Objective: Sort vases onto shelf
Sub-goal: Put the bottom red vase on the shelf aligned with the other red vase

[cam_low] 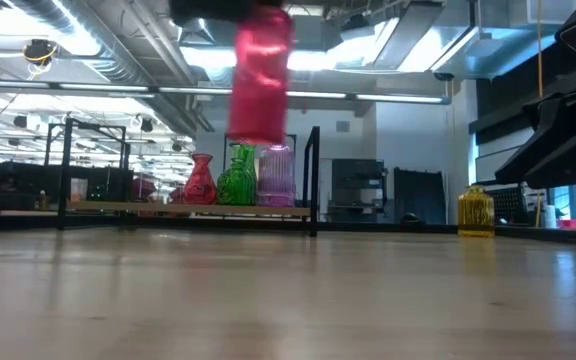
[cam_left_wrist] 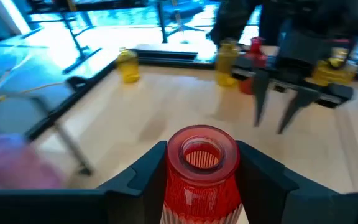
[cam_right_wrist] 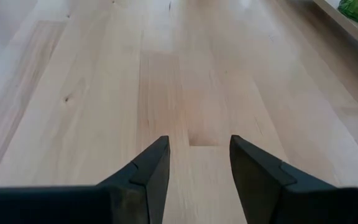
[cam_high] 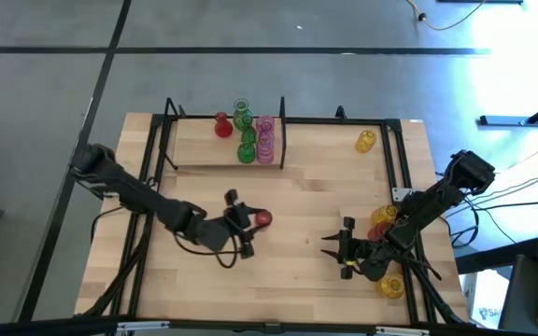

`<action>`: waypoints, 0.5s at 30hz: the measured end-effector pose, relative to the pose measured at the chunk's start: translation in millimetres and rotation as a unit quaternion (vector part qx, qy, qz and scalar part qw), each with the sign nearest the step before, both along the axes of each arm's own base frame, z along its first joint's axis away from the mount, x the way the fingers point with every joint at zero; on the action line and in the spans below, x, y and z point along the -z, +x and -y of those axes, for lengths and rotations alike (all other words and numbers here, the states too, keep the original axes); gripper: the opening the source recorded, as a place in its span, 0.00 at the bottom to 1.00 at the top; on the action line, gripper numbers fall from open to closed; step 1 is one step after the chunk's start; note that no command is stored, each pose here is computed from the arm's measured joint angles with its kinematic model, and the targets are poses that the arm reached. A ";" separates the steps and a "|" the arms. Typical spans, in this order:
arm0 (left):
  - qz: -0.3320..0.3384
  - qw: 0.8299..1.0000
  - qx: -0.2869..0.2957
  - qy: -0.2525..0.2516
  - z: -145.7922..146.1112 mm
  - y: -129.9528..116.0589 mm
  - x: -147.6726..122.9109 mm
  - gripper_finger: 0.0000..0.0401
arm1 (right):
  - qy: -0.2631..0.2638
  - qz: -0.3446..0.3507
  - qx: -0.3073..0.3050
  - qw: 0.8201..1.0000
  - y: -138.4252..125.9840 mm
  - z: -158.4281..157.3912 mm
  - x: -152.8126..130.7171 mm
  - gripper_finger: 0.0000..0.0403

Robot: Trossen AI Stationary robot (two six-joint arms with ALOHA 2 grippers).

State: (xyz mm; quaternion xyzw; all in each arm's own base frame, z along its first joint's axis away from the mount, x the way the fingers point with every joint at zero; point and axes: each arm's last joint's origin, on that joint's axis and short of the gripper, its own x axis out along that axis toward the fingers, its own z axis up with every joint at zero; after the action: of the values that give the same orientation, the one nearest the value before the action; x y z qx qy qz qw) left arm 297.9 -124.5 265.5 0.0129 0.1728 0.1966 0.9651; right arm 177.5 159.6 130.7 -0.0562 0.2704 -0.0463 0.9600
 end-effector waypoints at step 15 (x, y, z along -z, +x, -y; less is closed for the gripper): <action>-0.015 0.980 -0.195 0.033 -39.8 -69.3 -26.4 0.39 | -0.001 0.000 0.000 1.000 0.0 0.0 0.0 0.38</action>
State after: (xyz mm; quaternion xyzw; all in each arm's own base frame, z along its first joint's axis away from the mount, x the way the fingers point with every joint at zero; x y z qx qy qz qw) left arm 228.6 -84.8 291.9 0.0133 0.1798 0.3864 0.9045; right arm 177.5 159.6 130.6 -0.0567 0.2705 -0.0464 0.9599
